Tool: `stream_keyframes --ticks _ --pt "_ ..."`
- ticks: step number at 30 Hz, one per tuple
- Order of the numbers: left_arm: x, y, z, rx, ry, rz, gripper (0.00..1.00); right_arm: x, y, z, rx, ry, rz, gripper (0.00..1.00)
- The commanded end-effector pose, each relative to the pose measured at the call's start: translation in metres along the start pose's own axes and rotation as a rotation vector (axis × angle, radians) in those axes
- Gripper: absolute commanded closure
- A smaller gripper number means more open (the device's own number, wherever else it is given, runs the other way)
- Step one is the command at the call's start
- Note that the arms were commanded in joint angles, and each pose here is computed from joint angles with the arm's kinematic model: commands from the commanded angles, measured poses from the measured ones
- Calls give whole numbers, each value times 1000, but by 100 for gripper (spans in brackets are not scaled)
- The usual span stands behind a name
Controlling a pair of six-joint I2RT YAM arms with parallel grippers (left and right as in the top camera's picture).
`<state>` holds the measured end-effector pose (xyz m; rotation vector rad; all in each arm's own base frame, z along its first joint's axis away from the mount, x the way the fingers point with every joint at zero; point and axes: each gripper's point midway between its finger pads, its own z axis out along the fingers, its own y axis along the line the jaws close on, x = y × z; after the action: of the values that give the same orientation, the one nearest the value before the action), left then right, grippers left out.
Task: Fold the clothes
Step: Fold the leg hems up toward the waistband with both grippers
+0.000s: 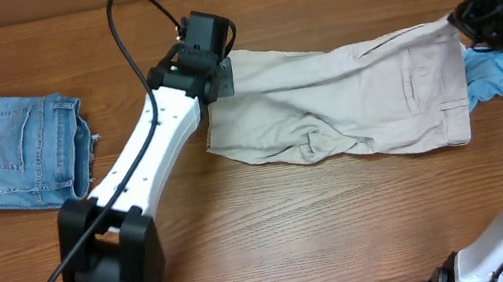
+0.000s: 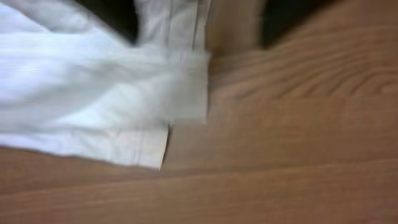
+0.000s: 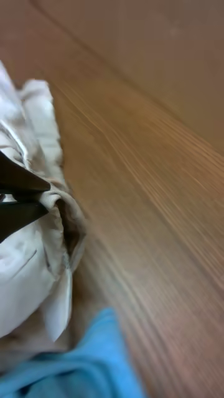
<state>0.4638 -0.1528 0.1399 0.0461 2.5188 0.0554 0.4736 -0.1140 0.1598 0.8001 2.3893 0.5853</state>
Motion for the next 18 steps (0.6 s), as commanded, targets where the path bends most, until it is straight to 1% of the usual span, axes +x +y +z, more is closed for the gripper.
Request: stream_keyframes --ticks 1,2,4,6,7,10,11,14,18 --pt "-4 8 22 -38 -10 -5 0 -20 -10 6 60 -69 -28 21" --pt "-2 12 22 -44 -1 -7 0 -20 -19 3 90 -70 -15 18" --pt "4 23 13 -41 56 -15 0 -19 -41 -8 126 -52 38 17" --pt "17 22 6 22 141 -22 0 -13 -55 -18 121 -17 96 17" --pt "35 17 2 86 233 -31 0 2 -69 -27 110 52 174 18" --pt "68 13 3 134 364 -36 5 31 -89 -38 168 162 257 18" --pt "81 13 9 135 406 -34 7 38 -91 -40 180 190 248 18" --pt "111 9 32 143 485 -33 8 51 -89 -41 190 243 235 18" --pt "139 -16 53 261 591 -63 10 62 -84 -39 213 281 218 18"
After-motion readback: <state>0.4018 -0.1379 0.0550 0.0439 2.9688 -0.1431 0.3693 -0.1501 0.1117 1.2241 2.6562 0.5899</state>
